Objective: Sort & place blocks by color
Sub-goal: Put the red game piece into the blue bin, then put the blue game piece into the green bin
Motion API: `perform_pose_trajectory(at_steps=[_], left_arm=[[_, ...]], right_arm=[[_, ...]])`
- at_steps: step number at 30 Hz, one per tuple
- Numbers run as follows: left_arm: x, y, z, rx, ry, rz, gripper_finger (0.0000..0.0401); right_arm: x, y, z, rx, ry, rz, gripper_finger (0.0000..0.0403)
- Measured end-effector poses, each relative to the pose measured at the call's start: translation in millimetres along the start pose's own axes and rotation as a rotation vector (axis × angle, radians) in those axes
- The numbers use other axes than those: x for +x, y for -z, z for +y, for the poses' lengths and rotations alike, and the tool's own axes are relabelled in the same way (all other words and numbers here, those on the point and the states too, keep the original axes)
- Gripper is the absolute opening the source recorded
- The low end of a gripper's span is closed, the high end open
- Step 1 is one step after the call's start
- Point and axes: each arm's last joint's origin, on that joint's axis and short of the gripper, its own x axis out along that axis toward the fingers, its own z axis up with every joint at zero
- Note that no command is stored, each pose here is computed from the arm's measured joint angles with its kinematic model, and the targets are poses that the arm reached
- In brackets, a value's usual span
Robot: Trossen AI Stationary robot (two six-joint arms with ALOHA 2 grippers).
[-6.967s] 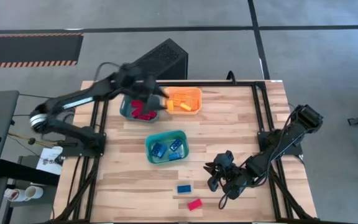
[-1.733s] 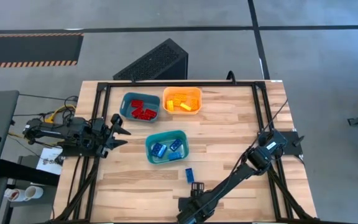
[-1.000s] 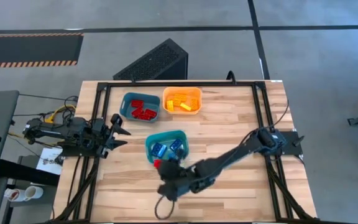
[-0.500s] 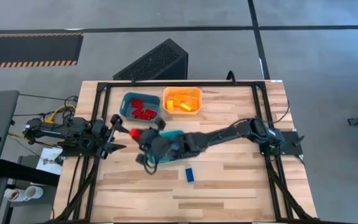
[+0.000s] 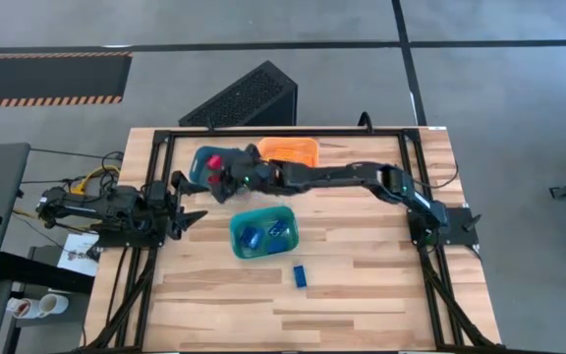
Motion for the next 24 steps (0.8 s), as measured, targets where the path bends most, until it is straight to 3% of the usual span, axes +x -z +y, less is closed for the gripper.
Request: perform_pose_trajectory(at_steps=[8, 13, 24], left_arm=[[0.0, 1.0, 0.4, 0.027, -0.010, 0.009, 0.0320], [0.0, 1.2, 0.4, 0.041, -0.010, 0.011, 0.0320], [0.0, 1.0, 0.6, 0.059, -0.018, 0.008, 0.0320]], right_arm=[[55.1, 41.5, -57.7, 0.115, 0.072, 0.165, 0.0158], [69.2, 60.5, -75.6, 0.148, 0.085, 0.258, 0.0189], [44.7, 35.3, -66.9, 0.121, 0.069, 0.265, 0.0268]])
